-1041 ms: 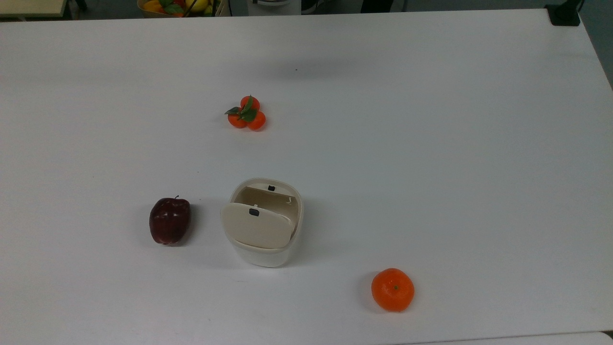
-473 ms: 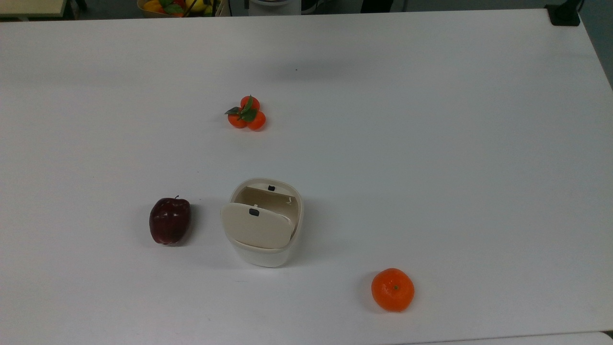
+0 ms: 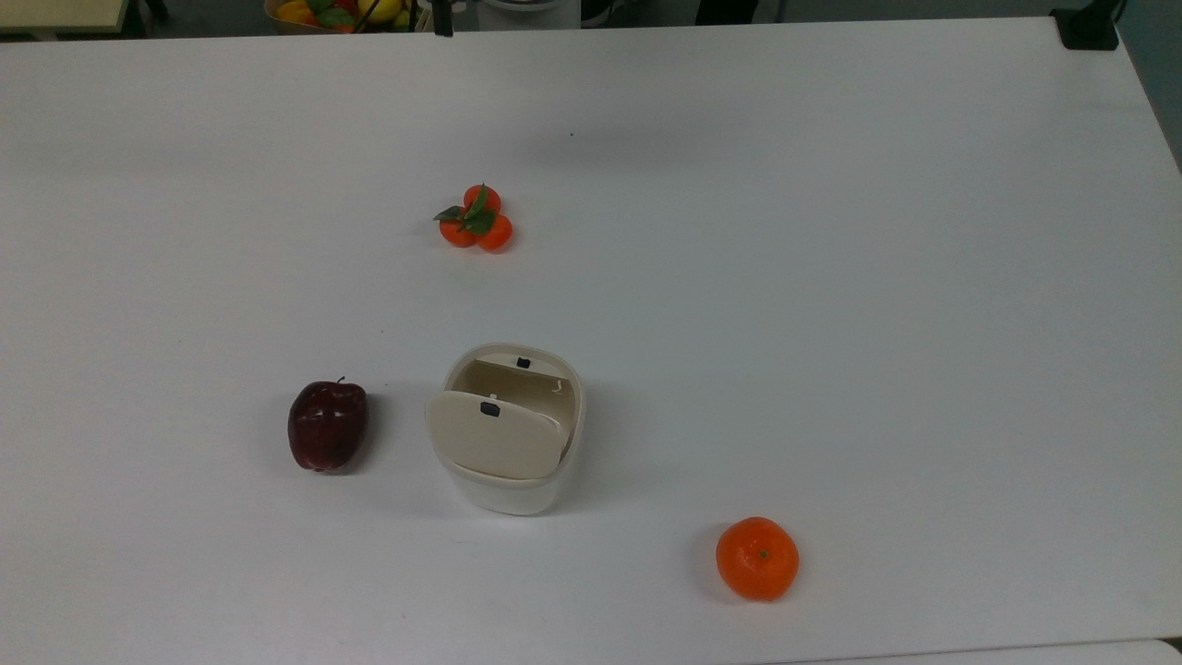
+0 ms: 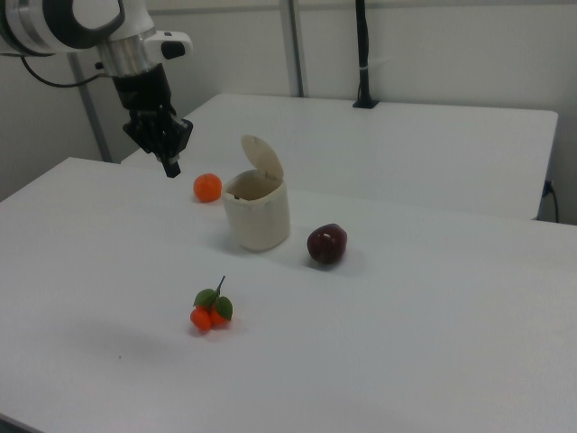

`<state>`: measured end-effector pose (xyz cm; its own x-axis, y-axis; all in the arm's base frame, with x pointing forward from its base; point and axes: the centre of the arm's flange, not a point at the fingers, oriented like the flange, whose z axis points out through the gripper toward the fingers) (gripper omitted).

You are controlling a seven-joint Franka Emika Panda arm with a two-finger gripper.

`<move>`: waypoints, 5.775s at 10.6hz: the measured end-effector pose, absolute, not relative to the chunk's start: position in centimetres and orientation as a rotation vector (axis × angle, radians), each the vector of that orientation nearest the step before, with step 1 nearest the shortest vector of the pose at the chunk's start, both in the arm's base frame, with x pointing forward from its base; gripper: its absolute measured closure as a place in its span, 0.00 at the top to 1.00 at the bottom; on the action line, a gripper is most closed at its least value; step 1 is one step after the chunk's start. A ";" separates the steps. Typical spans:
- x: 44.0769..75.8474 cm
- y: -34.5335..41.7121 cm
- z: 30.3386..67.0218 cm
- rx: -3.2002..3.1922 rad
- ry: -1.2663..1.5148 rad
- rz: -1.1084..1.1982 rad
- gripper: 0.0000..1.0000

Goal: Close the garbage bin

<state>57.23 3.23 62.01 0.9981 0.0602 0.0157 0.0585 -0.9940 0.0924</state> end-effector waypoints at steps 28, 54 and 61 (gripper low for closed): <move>74.1 5.6 47.4 2.945 -0.154 1.240 0.01; 72.7 8.5 42.9 3.062 -0.104 0.744 0.01; 71.3 8.4 46.3 3.070 -0.111 0.611 0.01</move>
